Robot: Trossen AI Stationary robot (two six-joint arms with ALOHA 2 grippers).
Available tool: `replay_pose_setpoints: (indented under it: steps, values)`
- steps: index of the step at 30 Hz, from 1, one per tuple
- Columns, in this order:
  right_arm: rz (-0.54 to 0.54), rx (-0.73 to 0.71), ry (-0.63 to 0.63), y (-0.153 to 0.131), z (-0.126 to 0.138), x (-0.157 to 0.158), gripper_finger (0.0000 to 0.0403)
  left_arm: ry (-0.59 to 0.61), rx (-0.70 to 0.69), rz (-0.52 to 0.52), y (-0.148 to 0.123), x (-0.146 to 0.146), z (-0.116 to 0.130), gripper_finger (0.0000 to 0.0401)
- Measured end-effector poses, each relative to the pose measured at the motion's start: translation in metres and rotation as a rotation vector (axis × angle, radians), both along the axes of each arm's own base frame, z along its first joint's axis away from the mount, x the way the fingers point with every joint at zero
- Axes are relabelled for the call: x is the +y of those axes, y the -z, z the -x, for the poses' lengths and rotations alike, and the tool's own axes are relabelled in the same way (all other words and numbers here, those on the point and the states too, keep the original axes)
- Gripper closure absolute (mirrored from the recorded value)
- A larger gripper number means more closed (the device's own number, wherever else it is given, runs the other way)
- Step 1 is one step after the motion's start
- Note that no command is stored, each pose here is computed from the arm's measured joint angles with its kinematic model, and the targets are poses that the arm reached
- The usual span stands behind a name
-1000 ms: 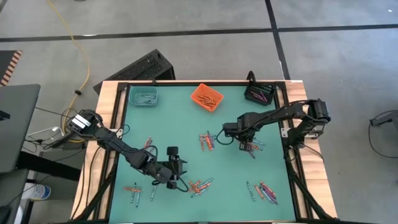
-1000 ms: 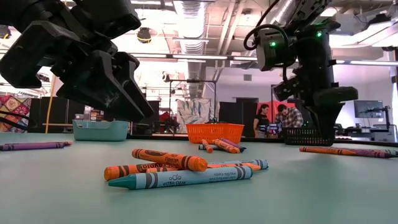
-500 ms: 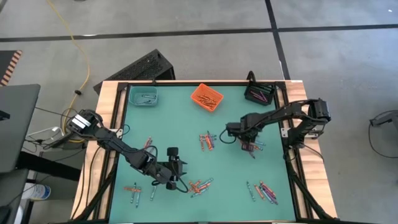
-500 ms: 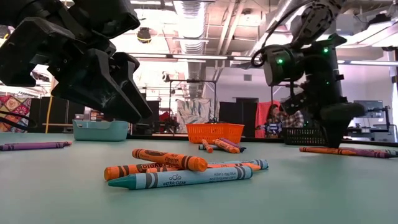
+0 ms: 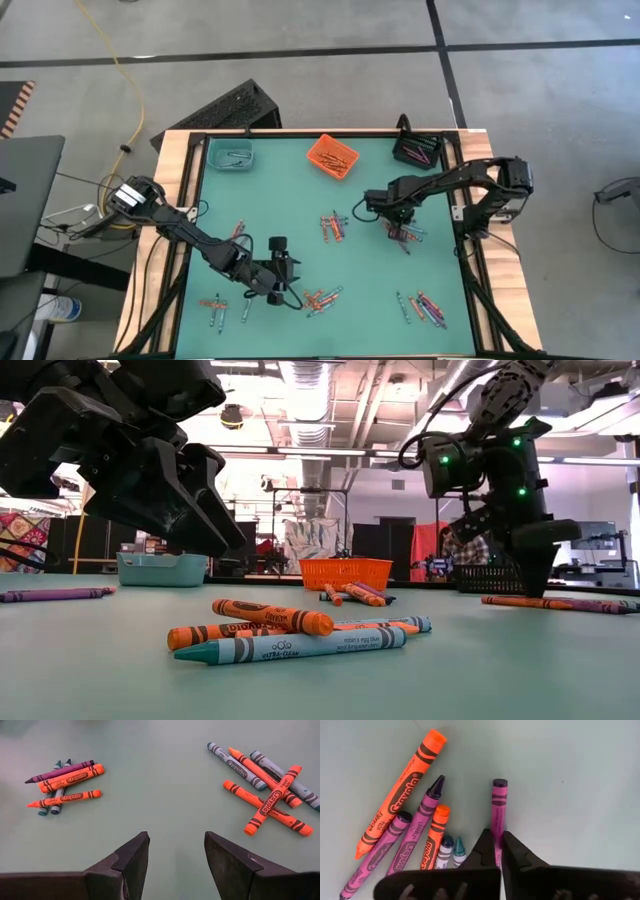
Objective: Sort crayons
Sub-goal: Put the violet crayon into the black bin
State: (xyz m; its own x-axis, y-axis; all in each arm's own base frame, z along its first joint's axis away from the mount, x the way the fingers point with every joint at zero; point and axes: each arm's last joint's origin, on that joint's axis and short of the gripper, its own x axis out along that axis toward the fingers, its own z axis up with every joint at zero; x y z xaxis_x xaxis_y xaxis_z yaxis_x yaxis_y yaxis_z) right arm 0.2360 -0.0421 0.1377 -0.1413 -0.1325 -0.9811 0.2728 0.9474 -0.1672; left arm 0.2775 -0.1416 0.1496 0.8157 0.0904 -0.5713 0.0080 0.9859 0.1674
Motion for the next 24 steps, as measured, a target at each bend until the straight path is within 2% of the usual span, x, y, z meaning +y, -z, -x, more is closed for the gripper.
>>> replay_pose_setpoints:
  steps: [4,11,17,24]
  values:
    - [0.001,-0.005,-0.005,-0.003,-0.004,-0.002,0.0398,0.006,0.001,-0.01,0.0,0.0,0.0,0.0218]
    - [0.131,-0.025,-0.01,-0.03,-0.02,-0.02,0.0401,0.021,0.004,-0.053,0.0,0.003,-0.001,0.0218]
    - [0.262,-0.038,0.05,-0.054,-0.023,-0.065,0.0402,0.004,0.006,-0.051,0.0,0.008,-0.004,0.0218]
    - [0.33,0.0,0.174,-0.066,0.004,-0.13,0.0402,0.005,0.006,-0.048,0.0,0.008,-0.004,0.0218]
